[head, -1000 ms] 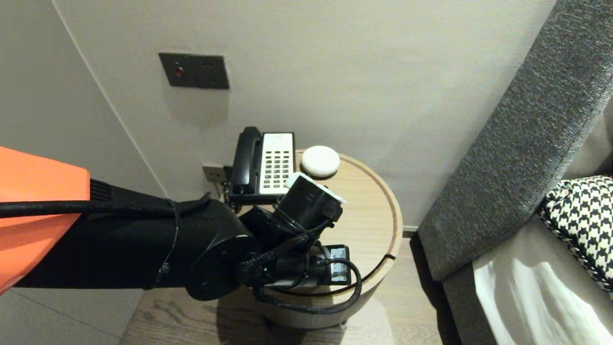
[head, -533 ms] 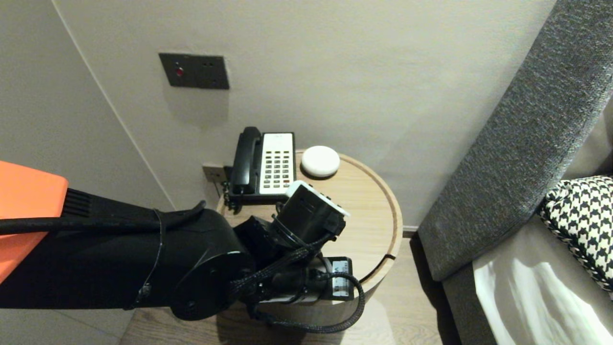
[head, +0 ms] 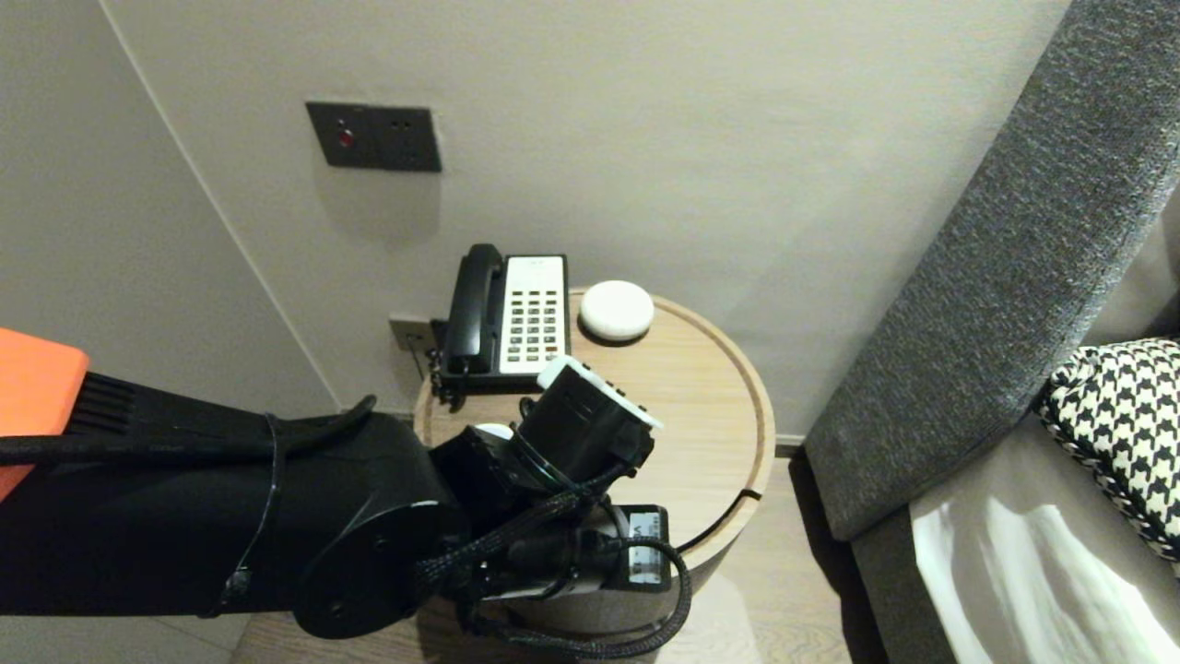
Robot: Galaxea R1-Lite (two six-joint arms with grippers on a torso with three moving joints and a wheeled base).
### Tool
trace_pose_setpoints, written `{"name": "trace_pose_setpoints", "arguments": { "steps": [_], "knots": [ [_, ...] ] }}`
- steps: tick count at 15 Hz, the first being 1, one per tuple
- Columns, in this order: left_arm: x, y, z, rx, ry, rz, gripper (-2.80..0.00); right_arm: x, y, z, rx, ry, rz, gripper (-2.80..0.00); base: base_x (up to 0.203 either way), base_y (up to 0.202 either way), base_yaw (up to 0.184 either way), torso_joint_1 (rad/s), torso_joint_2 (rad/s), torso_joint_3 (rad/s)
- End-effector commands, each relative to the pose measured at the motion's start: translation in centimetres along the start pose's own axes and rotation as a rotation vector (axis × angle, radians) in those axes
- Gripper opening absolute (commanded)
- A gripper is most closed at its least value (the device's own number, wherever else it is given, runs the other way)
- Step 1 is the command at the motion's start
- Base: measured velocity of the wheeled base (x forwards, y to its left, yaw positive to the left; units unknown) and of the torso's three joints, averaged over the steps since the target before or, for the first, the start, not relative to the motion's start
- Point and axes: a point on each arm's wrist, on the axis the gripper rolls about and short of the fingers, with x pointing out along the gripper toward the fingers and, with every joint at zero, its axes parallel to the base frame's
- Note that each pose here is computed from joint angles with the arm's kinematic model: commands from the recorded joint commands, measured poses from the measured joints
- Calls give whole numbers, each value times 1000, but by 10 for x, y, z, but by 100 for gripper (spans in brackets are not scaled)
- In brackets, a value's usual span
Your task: Open the nightstand drawer
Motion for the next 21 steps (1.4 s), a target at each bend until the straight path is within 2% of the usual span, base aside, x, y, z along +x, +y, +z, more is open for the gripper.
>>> {"name": "trace_pose_setpoints", "arguments": {
  "steps": [1, 4, 6, 9, 12, 21],
  "knots": [
    [-6, -3, 6, 1, -60, 15, -280, 2, 0, -11, -1, 40, 1, -280, 0, 0, 0, 0, 0, 0],
    [-16, -3, 10, 16, -130, 59, -280, 2, 0, -11, -1, 40, 1, -280, 0, 0, 0, 0, 0, 0],
    [-18, 0, 10, 63, -200, 161, -280, 2, 0, -11, -1, 39, 1, -280, 0, 0, 0, 0, 0, 0],
    [-14, 8, 5, 100, -171, 250, -280, 2, 0, -11, -1, 40, 1, -280, 0, 0, 0, 0, 0, 0],
    [-12, 13, 1, 142, -183, 342, -280, 2, 0, -11, -1, 40, 1, -280, 0, 0, 0, 0, 0, 0],
    [-10, 10, -10, 197, -141, 355, -280, 2, 0, -11, -1, 40, 1, -280, 0, 0, 0, 0, 0, 0]
  ]
}}
